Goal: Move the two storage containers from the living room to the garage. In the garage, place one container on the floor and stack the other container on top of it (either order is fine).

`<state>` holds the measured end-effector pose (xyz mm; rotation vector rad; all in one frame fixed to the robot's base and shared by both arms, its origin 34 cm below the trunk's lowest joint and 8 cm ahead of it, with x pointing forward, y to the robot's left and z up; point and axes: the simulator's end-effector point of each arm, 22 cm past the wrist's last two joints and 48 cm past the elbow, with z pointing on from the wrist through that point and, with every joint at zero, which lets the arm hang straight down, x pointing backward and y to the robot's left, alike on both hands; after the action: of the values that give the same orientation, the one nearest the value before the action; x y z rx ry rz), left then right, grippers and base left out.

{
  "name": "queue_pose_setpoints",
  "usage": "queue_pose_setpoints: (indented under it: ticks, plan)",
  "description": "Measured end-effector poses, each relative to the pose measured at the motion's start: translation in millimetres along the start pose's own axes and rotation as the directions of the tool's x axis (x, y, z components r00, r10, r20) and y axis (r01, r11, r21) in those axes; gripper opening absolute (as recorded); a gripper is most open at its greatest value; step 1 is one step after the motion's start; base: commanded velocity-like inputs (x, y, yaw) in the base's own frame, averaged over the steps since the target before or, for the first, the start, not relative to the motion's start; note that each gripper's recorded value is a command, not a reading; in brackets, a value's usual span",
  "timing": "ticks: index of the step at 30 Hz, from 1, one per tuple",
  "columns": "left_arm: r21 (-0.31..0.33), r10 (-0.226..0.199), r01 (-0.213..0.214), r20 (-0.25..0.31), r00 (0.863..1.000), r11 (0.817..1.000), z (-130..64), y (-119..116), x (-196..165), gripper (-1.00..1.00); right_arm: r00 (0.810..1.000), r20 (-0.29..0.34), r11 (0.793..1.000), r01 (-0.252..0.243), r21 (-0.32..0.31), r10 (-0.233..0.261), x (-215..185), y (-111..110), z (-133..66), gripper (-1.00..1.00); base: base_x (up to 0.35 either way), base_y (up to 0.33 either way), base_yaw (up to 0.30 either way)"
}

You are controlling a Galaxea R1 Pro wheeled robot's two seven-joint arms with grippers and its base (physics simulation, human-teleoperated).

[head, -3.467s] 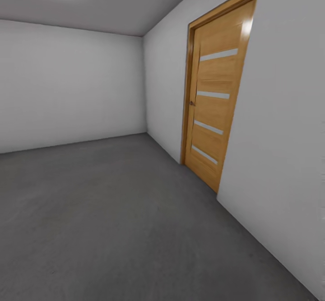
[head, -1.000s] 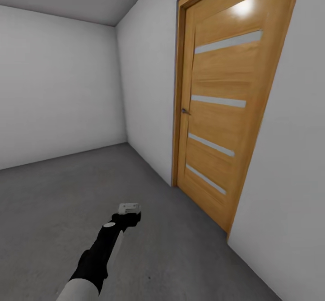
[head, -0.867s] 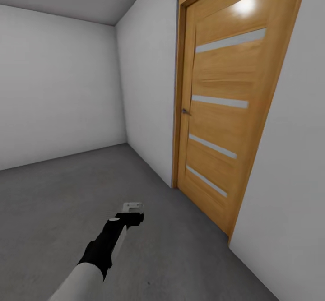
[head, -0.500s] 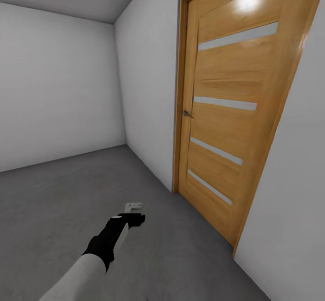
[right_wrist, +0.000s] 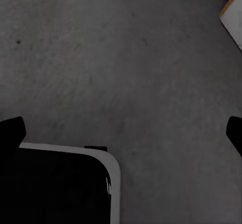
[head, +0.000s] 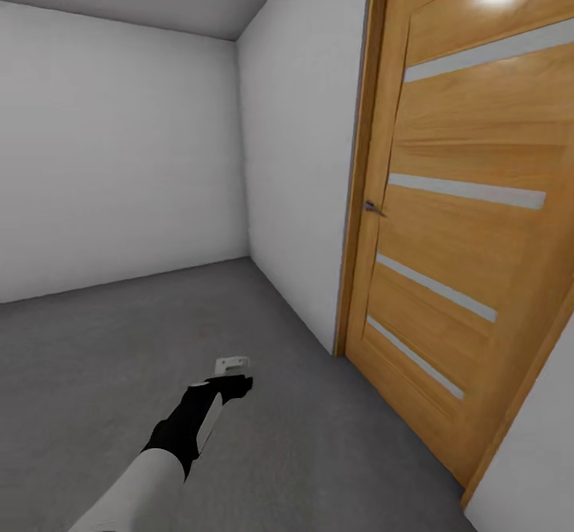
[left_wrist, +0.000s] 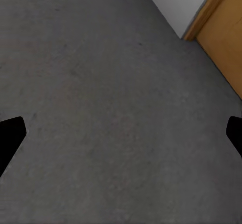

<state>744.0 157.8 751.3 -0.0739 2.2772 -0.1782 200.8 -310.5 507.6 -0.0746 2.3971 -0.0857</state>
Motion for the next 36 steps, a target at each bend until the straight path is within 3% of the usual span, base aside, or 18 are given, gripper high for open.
queue_pose_setpoints:
  ticks: [7,23,36]
  plan:
    - [0.0,-0.001,0.001,0.0,1.0,1.0,0.1,0.0,0.0,1.0,1.0,0.0,1.0,0.0,0.0,0.0,0.1,0.0,0.0,1.0,0.301,0.193,0.177]
    - [0.0,-0.001,0.001,0.0,1.0,1.0,0.1,-0.1,0.0,1.0,1.0,0.0,1.0,0.0,0.0,0.0,0.1,0.1,-0.1,1.0,0.286,0.219,0.002]
    - [0.001,-0.002,0.002,-0.001,1.0,1.0,0.3,-0.4,0.7,1.0,1.0,0.0,1.0,0.0,-0.004,0.0,0.1,0.9,-0.1,1.0,0.284,0.211,-0.232]
